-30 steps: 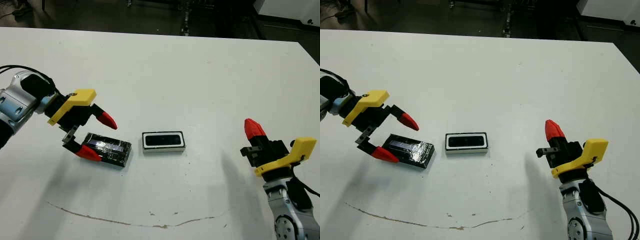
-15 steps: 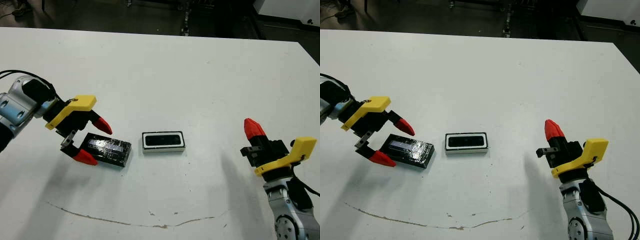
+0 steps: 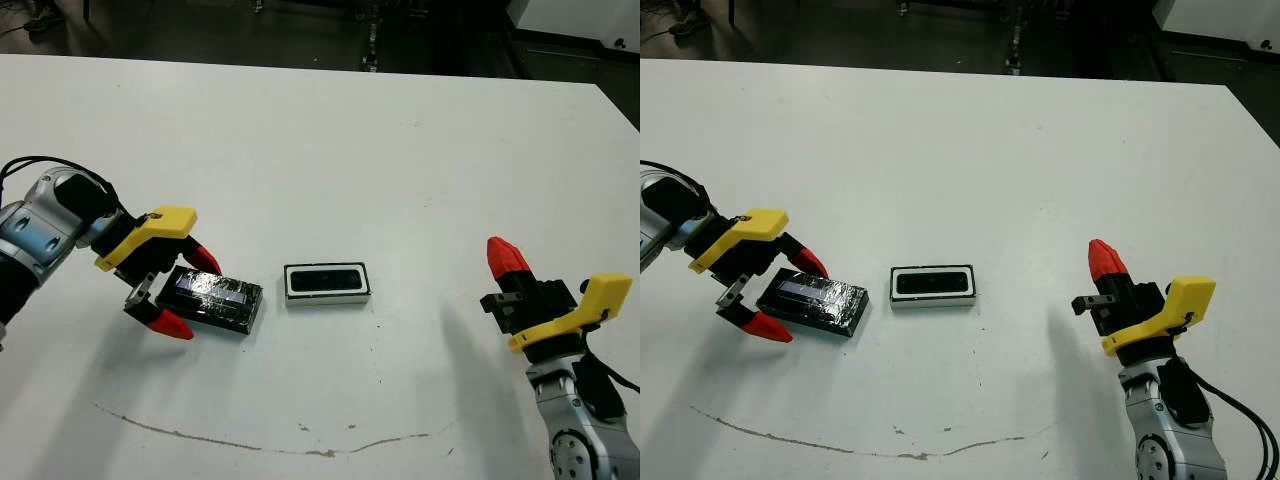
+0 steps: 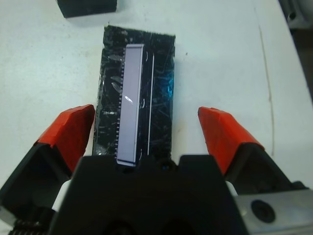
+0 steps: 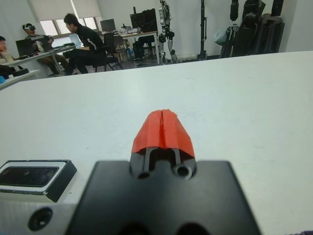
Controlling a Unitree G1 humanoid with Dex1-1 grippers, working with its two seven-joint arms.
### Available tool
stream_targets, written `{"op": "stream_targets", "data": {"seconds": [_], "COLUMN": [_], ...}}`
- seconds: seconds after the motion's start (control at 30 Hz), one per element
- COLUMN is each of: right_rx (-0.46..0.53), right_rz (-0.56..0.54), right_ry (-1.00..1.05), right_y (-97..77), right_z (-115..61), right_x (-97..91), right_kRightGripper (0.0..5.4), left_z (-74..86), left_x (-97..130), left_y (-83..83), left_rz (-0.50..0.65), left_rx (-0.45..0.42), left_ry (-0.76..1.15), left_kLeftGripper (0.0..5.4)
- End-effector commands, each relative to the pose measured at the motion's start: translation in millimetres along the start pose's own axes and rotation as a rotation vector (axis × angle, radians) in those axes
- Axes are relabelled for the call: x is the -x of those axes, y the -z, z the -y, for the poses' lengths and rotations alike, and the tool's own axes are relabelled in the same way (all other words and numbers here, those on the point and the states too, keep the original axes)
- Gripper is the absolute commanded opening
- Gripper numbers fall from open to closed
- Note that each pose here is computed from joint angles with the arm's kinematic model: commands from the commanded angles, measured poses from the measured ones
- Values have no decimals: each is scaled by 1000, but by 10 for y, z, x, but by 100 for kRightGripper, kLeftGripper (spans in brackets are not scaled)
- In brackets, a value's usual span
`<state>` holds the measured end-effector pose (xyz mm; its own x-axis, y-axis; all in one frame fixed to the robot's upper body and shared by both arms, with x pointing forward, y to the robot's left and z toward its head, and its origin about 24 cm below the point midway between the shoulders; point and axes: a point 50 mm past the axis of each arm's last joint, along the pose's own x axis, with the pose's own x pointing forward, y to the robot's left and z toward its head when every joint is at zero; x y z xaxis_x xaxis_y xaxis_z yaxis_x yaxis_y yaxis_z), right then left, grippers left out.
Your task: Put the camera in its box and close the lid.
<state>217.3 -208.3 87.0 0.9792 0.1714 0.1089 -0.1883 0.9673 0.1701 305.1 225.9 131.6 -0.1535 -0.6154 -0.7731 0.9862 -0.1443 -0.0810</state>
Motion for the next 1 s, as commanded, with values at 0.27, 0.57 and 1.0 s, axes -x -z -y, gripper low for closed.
{"op": "stream_targets", "data": {"seconds": [0.27, 0.57, 1.0], "right_rx": [-3, -5, -1], "right_rz": [-22, -25, -24], "right_ry": [0, 4, 13], "right_y": [19, 22, 17], "right_z": [36, 32, 45], "right_x": [19, 22, 30], "right_kRightGripper": [3, 1, 0], "left_z": [-17, -26, 26], "left_x": [-52, -88, -108], "left_y": [40, 35, 100], "left_rz": [-40, -108, -5], "left_rx": [-5, 125, 116], "left_ry": [3, 31, -23], "left_kLeftGripper": [540, 532, 371]}}
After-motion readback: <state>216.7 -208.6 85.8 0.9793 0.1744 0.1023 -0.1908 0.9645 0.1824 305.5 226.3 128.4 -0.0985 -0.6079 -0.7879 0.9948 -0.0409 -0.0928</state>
